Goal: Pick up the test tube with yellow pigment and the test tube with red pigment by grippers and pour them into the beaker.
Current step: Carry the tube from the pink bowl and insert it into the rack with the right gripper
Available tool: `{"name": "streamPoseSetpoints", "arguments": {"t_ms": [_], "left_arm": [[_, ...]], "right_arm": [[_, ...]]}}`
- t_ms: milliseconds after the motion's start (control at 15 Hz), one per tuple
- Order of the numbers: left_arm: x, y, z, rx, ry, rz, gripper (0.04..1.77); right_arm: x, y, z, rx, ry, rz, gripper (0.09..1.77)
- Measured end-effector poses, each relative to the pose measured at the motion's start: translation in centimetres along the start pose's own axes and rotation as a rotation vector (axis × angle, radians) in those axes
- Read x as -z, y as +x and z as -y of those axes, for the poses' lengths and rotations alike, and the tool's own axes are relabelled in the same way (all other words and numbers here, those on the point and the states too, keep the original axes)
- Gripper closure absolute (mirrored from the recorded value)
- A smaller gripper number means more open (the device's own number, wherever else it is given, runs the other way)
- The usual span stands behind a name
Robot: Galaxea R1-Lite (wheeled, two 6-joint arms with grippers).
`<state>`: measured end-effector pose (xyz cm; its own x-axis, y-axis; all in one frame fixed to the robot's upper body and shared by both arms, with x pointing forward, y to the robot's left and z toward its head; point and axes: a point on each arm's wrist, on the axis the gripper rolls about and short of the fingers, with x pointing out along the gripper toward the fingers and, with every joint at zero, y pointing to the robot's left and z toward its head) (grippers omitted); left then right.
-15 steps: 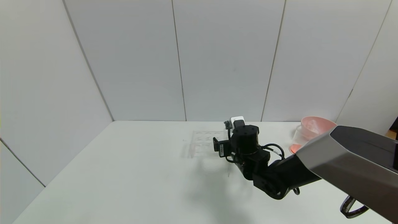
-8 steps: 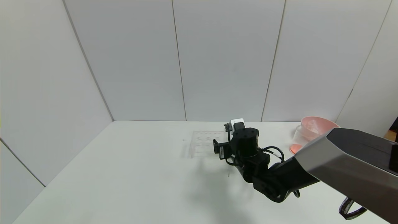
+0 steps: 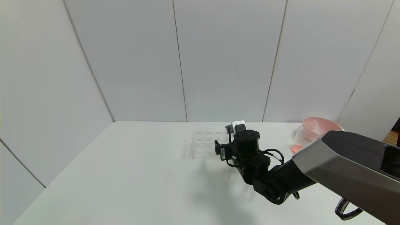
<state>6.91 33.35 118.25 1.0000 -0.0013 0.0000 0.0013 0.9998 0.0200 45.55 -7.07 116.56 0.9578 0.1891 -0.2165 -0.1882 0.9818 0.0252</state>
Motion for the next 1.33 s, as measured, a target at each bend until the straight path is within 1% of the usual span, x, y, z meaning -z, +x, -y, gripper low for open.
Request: {"name": "streamPoseSetpoints", "arguments": {"t_ms": [467, 733, 1067, 1200, 1333], "left_arm": [[0.0, 0.0, 0.0, 0.0, 0.0, 0.0, 0.05], [0.0, 0.0, 0.0, 0.0, 0.0, 0.0, 0.05], [0.0, 0.0, 0.0, 0.0, 0.0, 0.0, 0.05], [0.0, 0.0, 0.0, 0.0, 0.0, 0.0, 0.05], [0.0, 0.0, 0.0, 0.0, 0.0, 0.0, 0.05]], "right_arm": [[-0.27, 0.21, 0.09, 0.004, 0.001, 0.011, 0.15], [-0.27, 0.41, 0.06, 0.002, 0.001, 0.037, 0.15], [0.04, 0.58, 0.09, 0.004, -0.014, 0.034, 0.15], [-0.02, 0.61, 0.12, 0.004, -0.01, 0.043, 0.51], [-0.1, 0.66, 0.18, 0.005, -0.015, 0.053, 0.79]]}}
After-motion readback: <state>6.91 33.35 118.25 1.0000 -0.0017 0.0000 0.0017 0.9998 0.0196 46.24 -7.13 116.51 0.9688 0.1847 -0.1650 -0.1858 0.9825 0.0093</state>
